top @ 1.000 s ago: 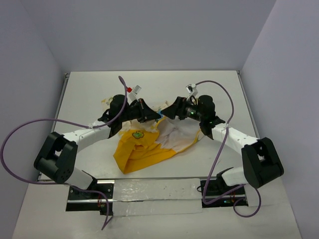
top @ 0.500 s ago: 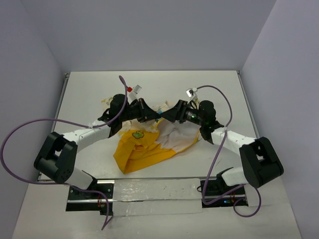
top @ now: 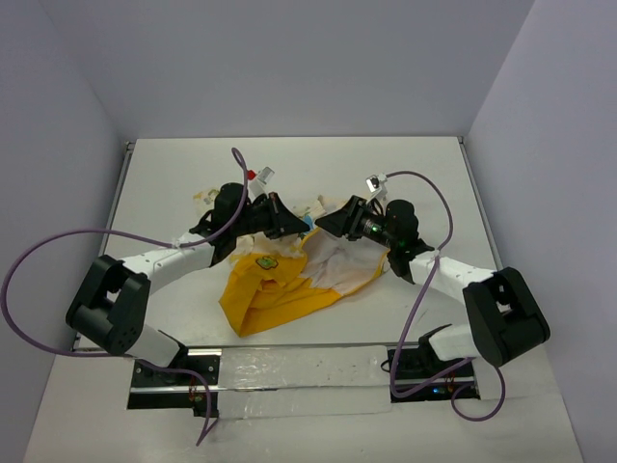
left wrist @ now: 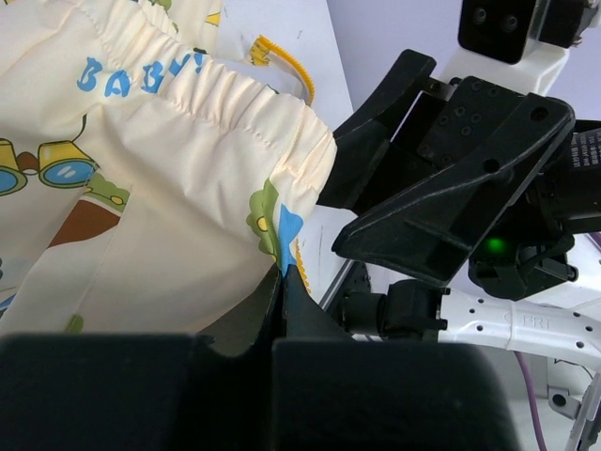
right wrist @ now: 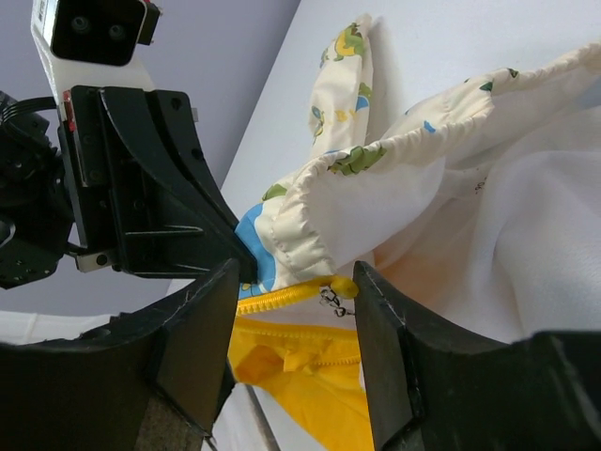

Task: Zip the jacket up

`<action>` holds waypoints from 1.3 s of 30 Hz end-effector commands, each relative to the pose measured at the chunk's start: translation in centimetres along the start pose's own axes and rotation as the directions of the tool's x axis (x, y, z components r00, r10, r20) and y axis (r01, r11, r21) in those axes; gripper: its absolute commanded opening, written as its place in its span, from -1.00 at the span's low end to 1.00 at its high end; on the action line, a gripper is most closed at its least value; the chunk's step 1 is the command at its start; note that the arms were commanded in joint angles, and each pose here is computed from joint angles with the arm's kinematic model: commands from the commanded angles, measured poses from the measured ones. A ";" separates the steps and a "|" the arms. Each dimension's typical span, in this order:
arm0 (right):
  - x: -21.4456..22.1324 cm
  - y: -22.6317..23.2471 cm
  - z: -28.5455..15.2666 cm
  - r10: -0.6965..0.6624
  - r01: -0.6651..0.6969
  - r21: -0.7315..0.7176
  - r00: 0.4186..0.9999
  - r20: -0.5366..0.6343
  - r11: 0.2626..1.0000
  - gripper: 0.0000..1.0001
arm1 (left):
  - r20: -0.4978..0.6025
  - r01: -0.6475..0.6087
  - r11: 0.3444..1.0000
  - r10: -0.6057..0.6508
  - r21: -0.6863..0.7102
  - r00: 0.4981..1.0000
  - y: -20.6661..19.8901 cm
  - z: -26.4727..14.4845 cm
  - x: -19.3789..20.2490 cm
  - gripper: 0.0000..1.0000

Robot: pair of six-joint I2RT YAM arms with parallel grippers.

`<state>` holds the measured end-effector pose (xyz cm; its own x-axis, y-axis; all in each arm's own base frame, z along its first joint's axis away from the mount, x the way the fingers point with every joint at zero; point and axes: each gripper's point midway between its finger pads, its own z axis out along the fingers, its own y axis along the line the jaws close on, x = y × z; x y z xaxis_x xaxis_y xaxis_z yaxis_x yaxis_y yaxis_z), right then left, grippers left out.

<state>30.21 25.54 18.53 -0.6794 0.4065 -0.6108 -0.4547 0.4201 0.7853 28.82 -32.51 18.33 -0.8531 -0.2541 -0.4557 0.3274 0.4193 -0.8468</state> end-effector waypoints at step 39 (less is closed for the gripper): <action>-3.5 -0.1 -0.9 -0.090 0.074 0.139 0.990 0.112 0.987 -1.00 | 0.057 -0.169 0.985 0.170 -0.020 0.984 -0.1 -0.9 -1.0 0.99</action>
<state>31.49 23.47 18.04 -0.6208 0.4557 -0.6379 -0.3730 0.5440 0.7516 29.23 -32.27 16.27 -0.8397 -0.2214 -0.4958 0.3543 0.4686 -0.8092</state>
